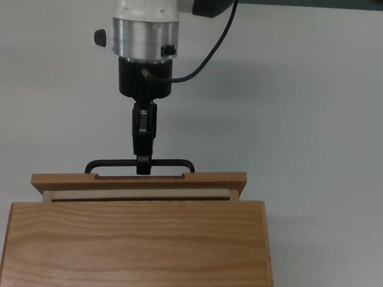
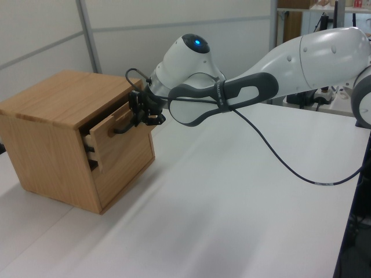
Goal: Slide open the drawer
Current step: 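Keep pulling the handle to slide the drawer fully out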
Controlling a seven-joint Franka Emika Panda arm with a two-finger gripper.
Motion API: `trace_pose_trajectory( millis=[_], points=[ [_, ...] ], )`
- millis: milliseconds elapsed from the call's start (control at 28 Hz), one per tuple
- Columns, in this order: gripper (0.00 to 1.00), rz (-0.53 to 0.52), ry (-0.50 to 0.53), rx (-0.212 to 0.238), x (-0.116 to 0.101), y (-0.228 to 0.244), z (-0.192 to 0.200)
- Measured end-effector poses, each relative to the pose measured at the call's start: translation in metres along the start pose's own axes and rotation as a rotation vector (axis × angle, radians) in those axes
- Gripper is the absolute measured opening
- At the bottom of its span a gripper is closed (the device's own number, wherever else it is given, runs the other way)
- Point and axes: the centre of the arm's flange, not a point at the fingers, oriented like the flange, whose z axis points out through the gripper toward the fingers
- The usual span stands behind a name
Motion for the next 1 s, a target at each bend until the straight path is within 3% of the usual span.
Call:
trace_pose_trajectory(
  millis=[571,786,857,1000],
  points=[
    [0.15,-0.021,0.017,-0.167,-0.001,0.020,-0.037],
    [0.15,-0.045,0.033,-0.195,-0.003,0.032,-0.050],
    [0.15,-0.053,0.039,-0.221,-0.004,0.037,-0.054],
    [0.15,-0.061,0.047,-0.314,-0.004,0.053,-0.055]
  ],
)
